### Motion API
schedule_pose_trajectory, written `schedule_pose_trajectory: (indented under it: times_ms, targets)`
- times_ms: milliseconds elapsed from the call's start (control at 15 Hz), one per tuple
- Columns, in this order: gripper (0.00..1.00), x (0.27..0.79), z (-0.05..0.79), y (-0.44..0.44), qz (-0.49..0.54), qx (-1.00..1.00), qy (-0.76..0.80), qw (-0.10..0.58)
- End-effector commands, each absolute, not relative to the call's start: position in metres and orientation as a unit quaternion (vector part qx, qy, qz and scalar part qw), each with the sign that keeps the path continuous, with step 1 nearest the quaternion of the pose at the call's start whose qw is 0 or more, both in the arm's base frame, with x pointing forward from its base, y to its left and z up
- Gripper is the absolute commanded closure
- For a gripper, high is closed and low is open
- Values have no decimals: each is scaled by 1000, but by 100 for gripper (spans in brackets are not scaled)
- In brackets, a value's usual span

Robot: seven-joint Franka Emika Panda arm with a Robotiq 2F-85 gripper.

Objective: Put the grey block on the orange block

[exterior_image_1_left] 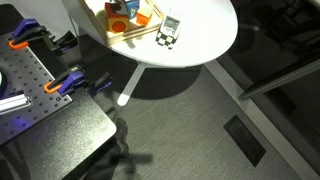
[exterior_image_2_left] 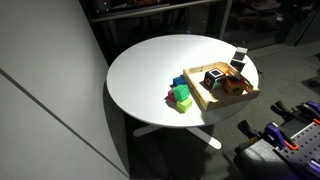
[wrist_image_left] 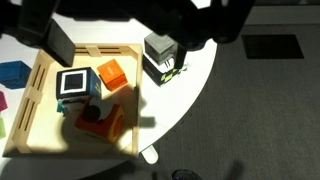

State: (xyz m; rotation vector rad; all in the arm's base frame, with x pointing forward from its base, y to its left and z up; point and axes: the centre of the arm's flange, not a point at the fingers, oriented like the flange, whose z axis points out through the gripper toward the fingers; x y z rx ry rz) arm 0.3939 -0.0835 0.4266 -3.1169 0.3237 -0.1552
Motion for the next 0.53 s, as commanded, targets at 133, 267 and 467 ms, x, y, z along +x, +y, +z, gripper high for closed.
schedule_pose_trajectory:
  times_ms: [133, 267, 467]
  targets:
    - [0, 404, 402, -128, -73, -990, 116, -40]
    - [0, 406, 395, -139, -70, -989, 123, -45]
    - [0, 402, 393, -134, -65, -989, 127, -36]
